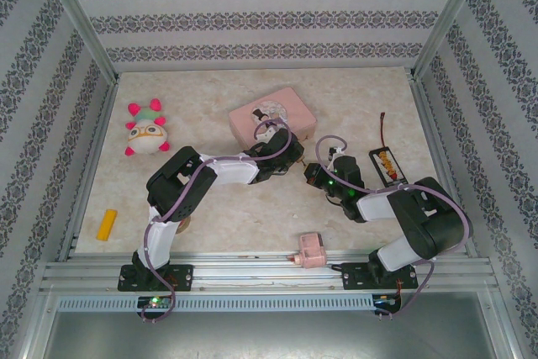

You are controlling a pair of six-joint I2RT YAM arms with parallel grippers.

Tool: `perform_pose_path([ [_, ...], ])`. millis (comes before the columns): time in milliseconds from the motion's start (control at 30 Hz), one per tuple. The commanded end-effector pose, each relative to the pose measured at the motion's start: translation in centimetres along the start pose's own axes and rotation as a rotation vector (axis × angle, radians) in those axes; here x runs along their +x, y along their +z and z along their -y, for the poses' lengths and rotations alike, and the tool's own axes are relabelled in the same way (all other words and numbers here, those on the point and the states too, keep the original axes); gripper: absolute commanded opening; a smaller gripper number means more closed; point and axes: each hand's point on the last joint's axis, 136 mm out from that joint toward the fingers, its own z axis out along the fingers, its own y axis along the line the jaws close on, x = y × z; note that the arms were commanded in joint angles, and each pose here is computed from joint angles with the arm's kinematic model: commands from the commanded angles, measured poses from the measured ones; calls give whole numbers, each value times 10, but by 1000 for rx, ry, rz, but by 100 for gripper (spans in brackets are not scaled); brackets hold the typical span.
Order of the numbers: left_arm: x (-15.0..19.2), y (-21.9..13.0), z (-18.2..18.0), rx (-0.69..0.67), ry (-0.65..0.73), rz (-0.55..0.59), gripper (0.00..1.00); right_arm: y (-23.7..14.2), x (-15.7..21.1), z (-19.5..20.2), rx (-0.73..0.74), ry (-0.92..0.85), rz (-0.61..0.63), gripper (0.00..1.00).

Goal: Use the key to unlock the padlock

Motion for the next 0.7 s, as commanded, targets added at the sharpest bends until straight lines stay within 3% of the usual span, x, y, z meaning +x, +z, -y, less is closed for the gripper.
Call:
perform_pose_path([
  [0,53,4,-19,-28,-146,-178,7,0,-34,-35,-115,-20,88,0],
  [367,51,5,-23,-25,-173,-162,7,-6,-36,-36,-124,-32,99,0],
  [667,49,5,-24,-19,-192,-150,7,-12,-16,-6,-39,-15,81,0],
])
